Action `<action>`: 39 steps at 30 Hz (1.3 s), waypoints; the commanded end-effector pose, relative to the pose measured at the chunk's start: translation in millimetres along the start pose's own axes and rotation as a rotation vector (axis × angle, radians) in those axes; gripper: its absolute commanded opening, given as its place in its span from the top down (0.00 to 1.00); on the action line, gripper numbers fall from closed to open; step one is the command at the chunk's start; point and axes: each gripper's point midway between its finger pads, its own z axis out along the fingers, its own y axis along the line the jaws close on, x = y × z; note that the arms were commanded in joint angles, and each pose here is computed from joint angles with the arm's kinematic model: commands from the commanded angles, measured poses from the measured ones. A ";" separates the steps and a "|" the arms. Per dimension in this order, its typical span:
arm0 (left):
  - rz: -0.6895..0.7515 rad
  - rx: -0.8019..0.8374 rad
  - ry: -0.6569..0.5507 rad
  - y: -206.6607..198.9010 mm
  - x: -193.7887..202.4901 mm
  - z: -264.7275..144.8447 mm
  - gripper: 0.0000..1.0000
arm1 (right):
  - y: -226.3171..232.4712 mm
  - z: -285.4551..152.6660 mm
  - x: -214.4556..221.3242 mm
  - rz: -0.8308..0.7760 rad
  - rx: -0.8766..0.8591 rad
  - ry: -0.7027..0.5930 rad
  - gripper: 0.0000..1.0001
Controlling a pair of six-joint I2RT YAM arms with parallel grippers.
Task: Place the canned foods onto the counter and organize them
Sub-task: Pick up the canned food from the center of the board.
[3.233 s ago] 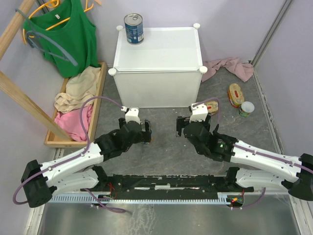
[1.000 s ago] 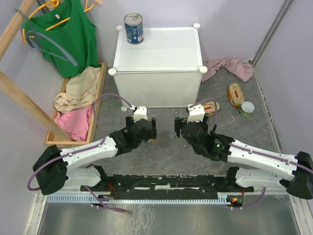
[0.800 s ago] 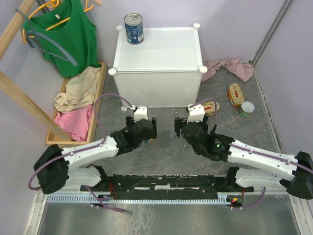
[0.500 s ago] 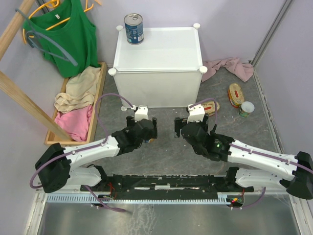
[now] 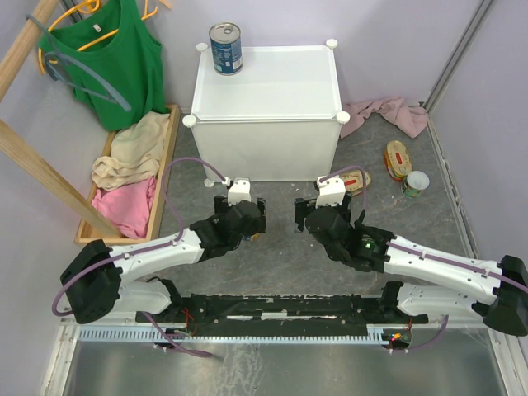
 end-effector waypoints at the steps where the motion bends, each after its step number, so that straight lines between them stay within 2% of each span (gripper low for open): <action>1: -0.007 -0.007 -0.014 -1.8 3.2 7.1 0.03 | 0.8 -1.7 -11.2 0.033 -0.007 -0.035 0.00; 7: 0.000 -0.015 0.003 -1.2 10.4 11.0 0.06 | -0.3 -2.9 -12.7 0.034 -0.006 -0.037 0.00; 10: -0.002 -0.011 0.001 -1.3 10.3 10.4 0.14 | -1.2 -4.2 -14.4 0.035 -0.008 -0.041 0.00; 12: -0.001 -0.008 0.002 -1.3 11.0 10.1 0.22 | -1.7 -4.4 -14.8 0.035 -0.007 -0.040 0.00; 15: -0.006 -0.007 0.003 -0.7 12.7 10.6 0.46 | -1.2 -5.1 -15.9 0.036 -0.010 -0.040 0.01; 20: -0.017 -0.001 -0.001 -0.8 14.3 10.7 0.93 | -0.4 -6.2 -17.4 0.038 -0.016 -0.038 0.00; 21: -0.020 0.000 -0.006 -0.4 13.4 10.0 0.97 | -0.5 -6.7 -18.4 0.040 -0.017 -0.040 0.00; 39: -0.027 0.014 -0.110 1.8 -29.9 -12.5 0.97 | 0.6 -9.3 -19.7 0.054 -0.028 -0.035 0.00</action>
